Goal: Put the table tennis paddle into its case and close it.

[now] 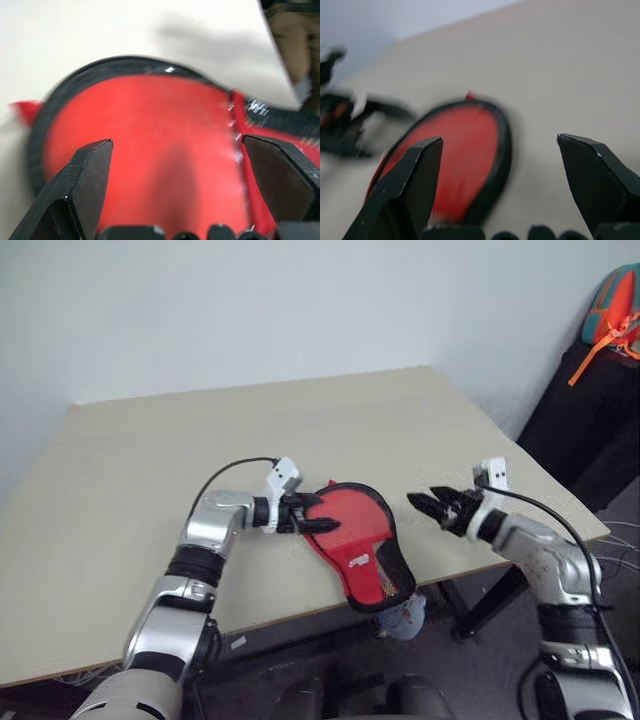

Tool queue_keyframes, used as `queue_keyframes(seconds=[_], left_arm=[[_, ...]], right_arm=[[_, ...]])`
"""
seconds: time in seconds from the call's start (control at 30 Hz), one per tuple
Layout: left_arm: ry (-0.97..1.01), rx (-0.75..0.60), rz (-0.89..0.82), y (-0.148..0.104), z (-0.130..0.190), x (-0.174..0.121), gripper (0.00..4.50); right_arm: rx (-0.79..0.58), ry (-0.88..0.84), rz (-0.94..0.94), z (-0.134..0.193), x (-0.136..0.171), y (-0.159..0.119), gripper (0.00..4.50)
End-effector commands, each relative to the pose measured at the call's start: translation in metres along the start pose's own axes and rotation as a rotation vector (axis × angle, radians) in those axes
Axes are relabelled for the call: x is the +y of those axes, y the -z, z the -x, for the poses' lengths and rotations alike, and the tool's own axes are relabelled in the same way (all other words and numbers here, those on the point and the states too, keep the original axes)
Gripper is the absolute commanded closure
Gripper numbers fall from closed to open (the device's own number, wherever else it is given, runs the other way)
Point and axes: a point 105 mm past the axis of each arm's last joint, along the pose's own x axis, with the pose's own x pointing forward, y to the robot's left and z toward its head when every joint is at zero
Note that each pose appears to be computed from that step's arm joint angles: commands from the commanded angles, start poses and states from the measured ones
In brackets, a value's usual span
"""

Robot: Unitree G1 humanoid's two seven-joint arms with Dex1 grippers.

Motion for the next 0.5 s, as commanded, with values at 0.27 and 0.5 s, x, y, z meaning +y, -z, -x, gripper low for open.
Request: queue_keyframes(seconds=[0.27, 0.5], left_arm=[[-0.147, 0.12, -0.076, 0.027, 0.044, 0.035, 0.0], [-0.1, 0.154, -0.076, 0.036, 0.026, 0.025, 0.0]], right_arm=[[0.071, -0.073, 0.252, 0.027, 0.007, -0.001, 0.53], [0.031, 0.044, 0.236, 0.019, -0.01, -0.004, 0.53]])
